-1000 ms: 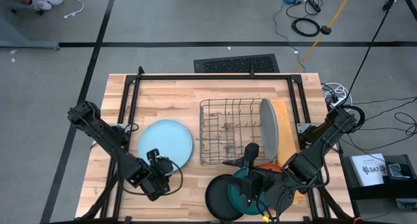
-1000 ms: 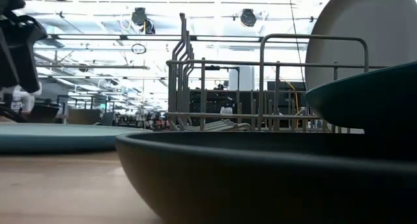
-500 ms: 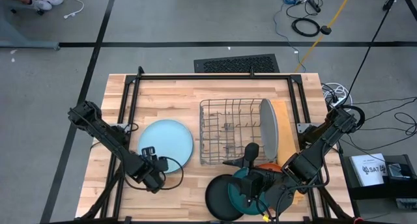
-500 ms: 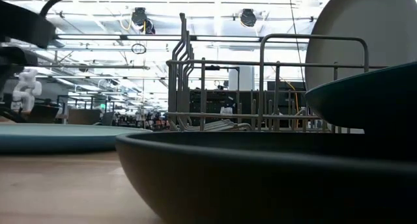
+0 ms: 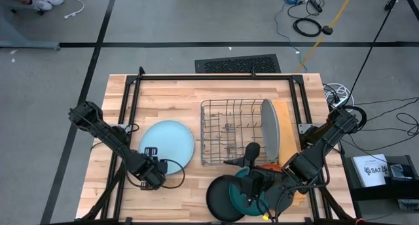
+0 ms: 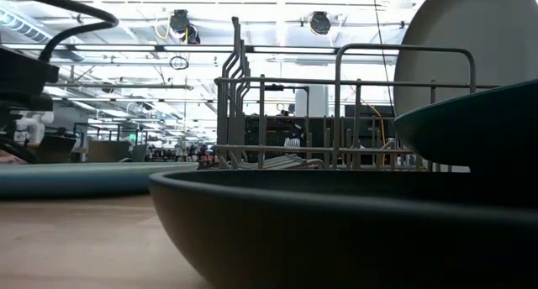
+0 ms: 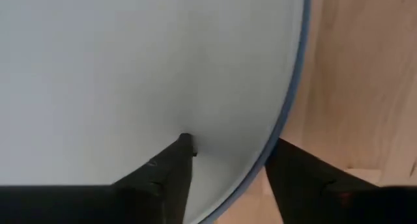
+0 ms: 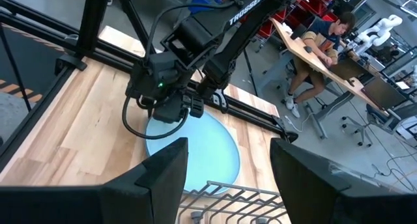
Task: Sort dishes
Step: Put the light blue plate into the dish rack
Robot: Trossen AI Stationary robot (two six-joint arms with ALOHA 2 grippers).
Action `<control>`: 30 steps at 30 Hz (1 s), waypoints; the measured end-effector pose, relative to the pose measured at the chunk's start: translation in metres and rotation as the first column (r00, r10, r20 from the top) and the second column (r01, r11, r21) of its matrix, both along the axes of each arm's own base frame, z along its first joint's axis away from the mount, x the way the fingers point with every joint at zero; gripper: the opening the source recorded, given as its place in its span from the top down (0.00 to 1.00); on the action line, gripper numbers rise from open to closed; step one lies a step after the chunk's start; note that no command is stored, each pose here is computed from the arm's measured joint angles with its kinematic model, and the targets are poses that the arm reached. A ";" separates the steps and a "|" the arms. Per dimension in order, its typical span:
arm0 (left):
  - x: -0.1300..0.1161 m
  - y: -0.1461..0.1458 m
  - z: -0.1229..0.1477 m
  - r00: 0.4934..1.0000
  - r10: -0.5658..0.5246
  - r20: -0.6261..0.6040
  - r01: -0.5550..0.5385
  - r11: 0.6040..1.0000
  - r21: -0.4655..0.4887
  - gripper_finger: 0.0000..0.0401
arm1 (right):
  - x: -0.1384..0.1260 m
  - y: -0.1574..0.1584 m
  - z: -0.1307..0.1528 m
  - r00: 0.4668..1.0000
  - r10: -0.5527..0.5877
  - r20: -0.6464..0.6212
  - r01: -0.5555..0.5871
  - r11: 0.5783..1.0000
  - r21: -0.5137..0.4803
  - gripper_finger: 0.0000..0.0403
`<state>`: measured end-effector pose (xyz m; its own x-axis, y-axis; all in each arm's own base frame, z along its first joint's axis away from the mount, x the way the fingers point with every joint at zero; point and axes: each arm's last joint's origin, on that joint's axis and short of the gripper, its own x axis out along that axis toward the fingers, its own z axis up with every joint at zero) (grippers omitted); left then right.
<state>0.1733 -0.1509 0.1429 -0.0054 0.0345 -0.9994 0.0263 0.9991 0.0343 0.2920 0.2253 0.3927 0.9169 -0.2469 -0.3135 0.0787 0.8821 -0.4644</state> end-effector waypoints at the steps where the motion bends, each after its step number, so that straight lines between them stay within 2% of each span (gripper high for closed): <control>1: 0.000 0.000 0.000 1.000 0.000 -0.001 0.000 1.000 -0.004 0.58 | 0.000 0.000 0.000 1.000 0.000 0.000 0.000 1.000 0.000 0.48; 8: 0.002 -0.003 0.003 1.000 0.000 0.011 0.001 0.999 -0.036 0.91 | 0.000 0.000 0.000 1.000 0.000 0.000 0.000 1.000 -0.001 0.48; 10: 0.004 -0.005 0.003 1.000 0.008 0.029 -0.006 0.999 -0.053 0.97 | 0.000 0.000 0.000 1.000 0.000 0.000 0.000 1.000 -0.001 0.48; 15: 0.017 -0.015 0.015 0.994 0.006 0.114 0.004 0.996 -0.087 0.99 | 0.000 0.000 0.000 1.000 0.000 0.000 0.000 1.000 -0.002 0.48; 19: 0.029 -0.022 0.032 0.974 0.013 0.228 0.001 0.998 -0.060 0.99 | 0.000 0.000 0.000 1.000 0.001 -0.001 -0.001 1.000 -0.002 0.48; 25: 0.046 -0.030 0.059 0.915 0.041 0.402 -0.039 0.999 -0.014 1.00 | 0.000 0.000 0.000 1.000 0.000 -0.001 0.000 1.000 -0.002 0.48; 30: 0.056 -0.036 0.084 0.851 0.089 0.517 -0.090 0.996 -0.024 1.00 | 0.000 0.000 0.000 1.000 0.000 -0.001 0.000 1.000 -0.002 0.48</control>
<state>0.2295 -0.1868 0.2264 0.5092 0.0595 -0.8586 -0.0849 0.9962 0.0187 0.2919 0.2253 0.3925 0.9165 -0.2474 -0.3142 0.0781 0.8813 -0.4661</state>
